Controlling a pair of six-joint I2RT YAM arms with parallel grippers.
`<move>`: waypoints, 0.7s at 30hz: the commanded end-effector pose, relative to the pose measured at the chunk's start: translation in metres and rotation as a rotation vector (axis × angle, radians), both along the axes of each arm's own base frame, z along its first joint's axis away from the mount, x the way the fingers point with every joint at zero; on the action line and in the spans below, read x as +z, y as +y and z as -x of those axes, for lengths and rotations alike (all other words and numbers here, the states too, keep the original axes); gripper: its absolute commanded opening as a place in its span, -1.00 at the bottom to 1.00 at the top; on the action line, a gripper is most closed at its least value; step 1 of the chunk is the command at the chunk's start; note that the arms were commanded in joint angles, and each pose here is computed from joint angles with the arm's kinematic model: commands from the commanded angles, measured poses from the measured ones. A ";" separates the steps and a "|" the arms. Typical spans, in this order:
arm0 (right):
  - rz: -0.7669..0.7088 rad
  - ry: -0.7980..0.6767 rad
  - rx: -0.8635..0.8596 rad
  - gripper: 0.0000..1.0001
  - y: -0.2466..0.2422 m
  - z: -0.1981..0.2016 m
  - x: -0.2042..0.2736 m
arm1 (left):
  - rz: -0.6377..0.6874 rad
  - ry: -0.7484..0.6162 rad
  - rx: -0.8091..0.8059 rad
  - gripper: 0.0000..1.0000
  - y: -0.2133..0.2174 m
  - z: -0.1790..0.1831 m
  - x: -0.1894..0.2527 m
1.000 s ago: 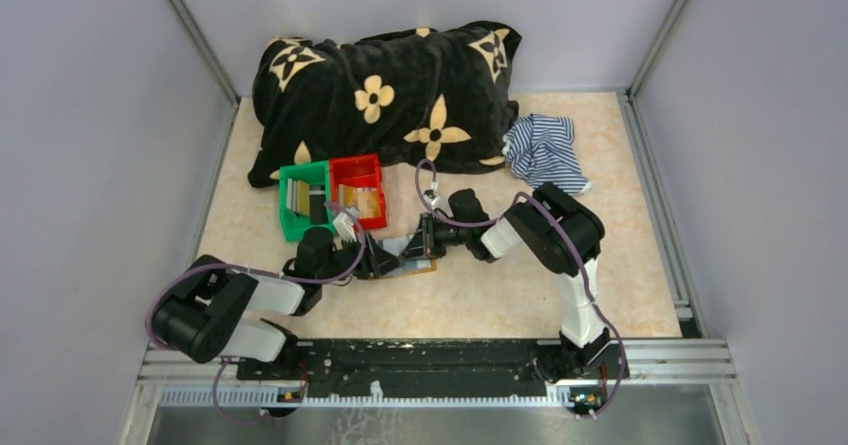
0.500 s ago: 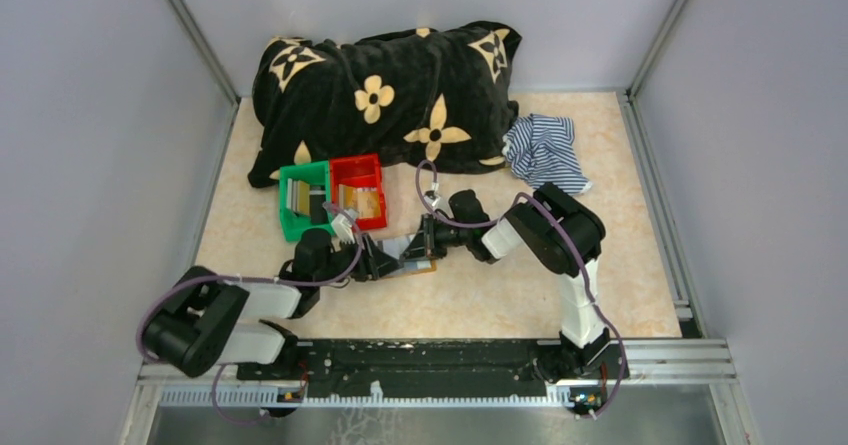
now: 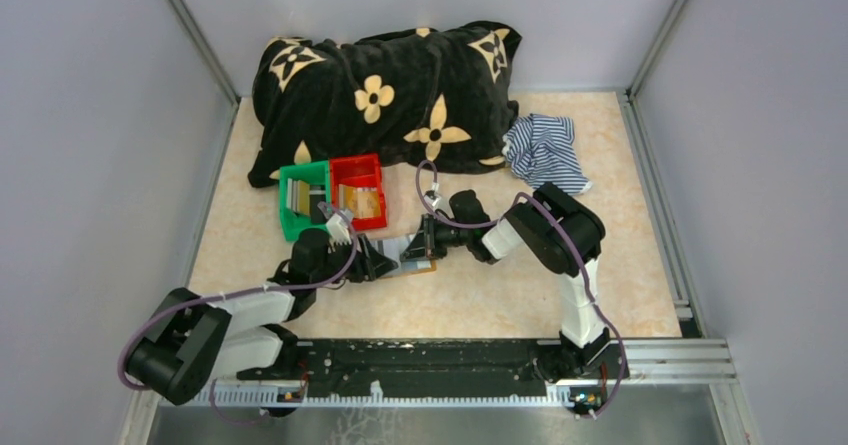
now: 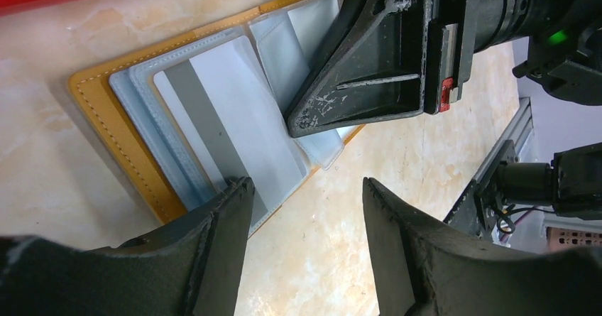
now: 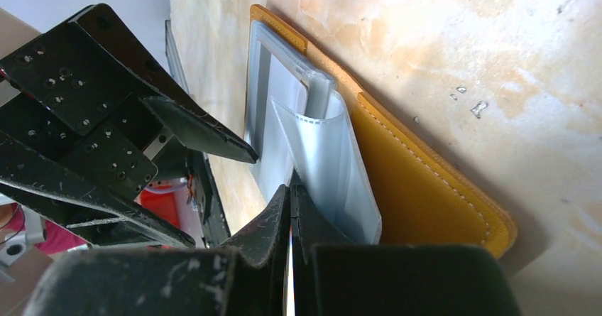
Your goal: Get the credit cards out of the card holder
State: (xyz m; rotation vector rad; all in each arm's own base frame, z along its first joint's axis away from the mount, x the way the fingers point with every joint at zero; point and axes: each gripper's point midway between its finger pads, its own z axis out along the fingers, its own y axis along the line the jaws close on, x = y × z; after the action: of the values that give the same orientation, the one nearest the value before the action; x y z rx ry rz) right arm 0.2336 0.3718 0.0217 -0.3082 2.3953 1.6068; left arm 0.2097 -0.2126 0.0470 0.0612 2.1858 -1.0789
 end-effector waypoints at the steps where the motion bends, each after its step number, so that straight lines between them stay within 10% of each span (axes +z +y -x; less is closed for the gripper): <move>1: -0.009 -0.033 0.017 -1.00 0.003 0.003 0.002 | -0.040 0.035 0.030 0.30 0.009 0.003 -0.018; 21: -0.013 -0.026 0.021 -1.00 0.003 0.003 0.002 | -0.082 0.019 0.046 0.29 0.015 0.000 -0.016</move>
State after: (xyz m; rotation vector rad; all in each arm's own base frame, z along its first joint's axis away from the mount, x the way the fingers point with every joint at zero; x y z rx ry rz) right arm 0.2333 0.3718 0.0215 -0.3091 2.3965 1.6074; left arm 0.2136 -0.1989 0.0433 0.0436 2.1951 -0.9721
